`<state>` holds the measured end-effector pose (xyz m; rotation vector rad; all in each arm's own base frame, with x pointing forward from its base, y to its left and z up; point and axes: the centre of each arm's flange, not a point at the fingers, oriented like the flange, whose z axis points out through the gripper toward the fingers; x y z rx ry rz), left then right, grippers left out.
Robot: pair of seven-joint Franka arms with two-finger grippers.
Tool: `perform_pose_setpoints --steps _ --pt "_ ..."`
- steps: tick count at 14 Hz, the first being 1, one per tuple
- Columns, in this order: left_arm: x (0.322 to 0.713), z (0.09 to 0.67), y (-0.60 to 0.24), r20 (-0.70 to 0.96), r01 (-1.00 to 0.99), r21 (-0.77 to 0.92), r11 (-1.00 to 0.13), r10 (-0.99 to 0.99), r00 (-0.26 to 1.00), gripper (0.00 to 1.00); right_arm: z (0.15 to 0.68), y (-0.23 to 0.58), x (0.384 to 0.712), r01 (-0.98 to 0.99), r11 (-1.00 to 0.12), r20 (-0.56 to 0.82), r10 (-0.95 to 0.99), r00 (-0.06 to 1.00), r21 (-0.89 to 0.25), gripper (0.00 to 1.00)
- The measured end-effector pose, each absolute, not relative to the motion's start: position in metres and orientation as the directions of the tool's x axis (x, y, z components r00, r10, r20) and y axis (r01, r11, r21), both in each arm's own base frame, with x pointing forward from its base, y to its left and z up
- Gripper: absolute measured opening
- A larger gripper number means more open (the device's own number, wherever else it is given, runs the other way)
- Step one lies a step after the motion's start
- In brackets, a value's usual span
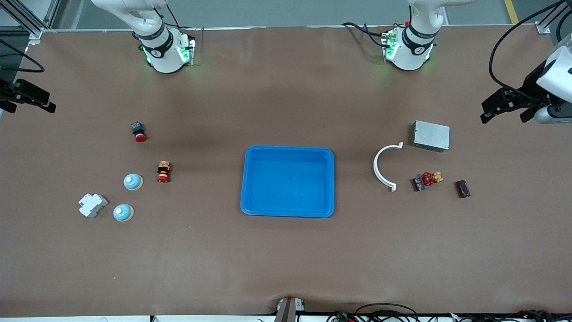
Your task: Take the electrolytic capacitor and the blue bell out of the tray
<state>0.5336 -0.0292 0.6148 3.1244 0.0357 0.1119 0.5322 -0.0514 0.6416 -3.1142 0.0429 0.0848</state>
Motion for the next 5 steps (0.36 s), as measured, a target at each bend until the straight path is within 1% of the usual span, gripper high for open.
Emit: perform_pose_setpoints --steps 5 --pt "0.5337 0.6139 -0.0292 0.068 0.022 0.016 -1.000 0.023 0.997 1.00 0.6393 -0.0518 0.5347 -0.029 -0.999 -0.041 -0.028 0.999 -0.024 1.00"
